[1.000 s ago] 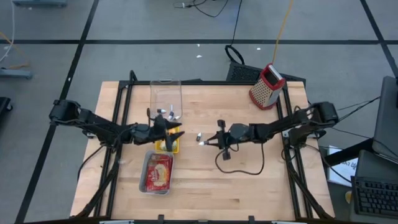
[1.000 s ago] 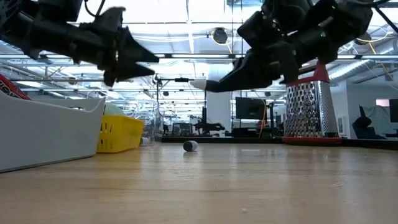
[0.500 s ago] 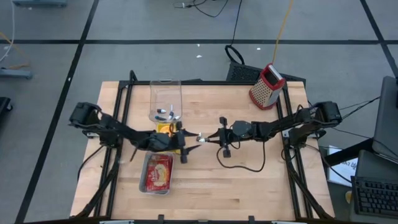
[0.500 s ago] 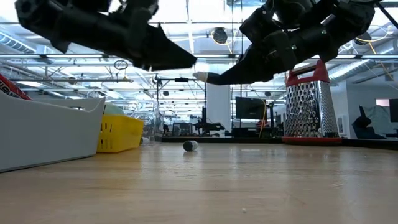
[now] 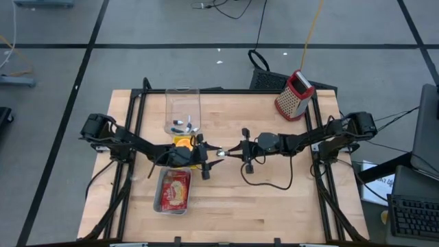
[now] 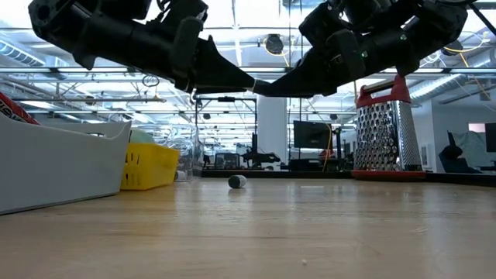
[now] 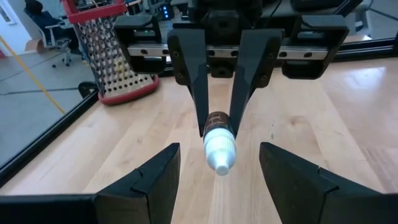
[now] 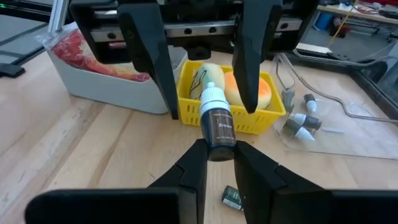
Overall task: Pick & Place Food Item
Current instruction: Put the brown food coloring bottle into the transparent bin
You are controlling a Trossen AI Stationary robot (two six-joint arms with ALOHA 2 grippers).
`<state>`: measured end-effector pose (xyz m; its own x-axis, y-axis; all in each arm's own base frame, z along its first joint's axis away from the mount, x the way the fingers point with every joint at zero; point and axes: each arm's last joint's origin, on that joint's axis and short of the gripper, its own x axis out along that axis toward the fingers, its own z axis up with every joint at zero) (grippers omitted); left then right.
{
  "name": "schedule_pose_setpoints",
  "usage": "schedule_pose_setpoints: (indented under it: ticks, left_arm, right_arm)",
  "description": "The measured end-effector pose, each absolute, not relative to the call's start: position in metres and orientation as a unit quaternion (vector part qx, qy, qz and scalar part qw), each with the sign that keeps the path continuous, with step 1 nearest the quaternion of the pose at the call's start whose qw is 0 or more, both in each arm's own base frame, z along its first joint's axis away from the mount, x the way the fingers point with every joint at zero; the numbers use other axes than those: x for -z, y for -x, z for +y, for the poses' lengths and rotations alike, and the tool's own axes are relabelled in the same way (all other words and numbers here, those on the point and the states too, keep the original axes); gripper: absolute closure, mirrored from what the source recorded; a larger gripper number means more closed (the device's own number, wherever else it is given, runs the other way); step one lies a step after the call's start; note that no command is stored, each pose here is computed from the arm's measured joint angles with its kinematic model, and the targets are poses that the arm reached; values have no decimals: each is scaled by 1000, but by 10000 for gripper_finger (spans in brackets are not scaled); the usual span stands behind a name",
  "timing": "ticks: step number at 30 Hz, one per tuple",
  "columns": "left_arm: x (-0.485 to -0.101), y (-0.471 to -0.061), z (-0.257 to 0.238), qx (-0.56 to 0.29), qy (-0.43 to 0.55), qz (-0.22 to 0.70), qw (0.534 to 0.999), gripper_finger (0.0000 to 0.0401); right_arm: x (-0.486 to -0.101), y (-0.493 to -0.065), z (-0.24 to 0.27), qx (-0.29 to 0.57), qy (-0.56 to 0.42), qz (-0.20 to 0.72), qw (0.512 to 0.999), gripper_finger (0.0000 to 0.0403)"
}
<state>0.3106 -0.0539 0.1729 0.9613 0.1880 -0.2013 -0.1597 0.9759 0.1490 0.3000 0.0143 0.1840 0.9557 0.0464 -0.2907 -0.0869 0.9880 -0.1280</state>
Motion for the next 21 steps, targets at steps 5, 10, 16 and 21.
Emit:
schedule_pose_setpoints:
  ticks: [5, 10, 16, 21]
  left_arm:
    - [-173, -311, -53, -89, -65, 106, 988, 178]
    - [-175, -312, -49, -90, -48, 96, 990, 181]
    - [-177, -314, -44, -78, -43, 84, 992, 242]
    - [-177, -314, -41, -63, -42, 85, 994, 318]
  right_arm:
    - [-185, -300, 14, -34, 69, 138, 987, 348]
    - [-187, -301, 15, -35, 68, 130, 988, 348]
    - [-186, -301, 17, -38, 66, 131, 988, 348]
    - [-187, -301, 20, -39, 76, 130, 988, 348]
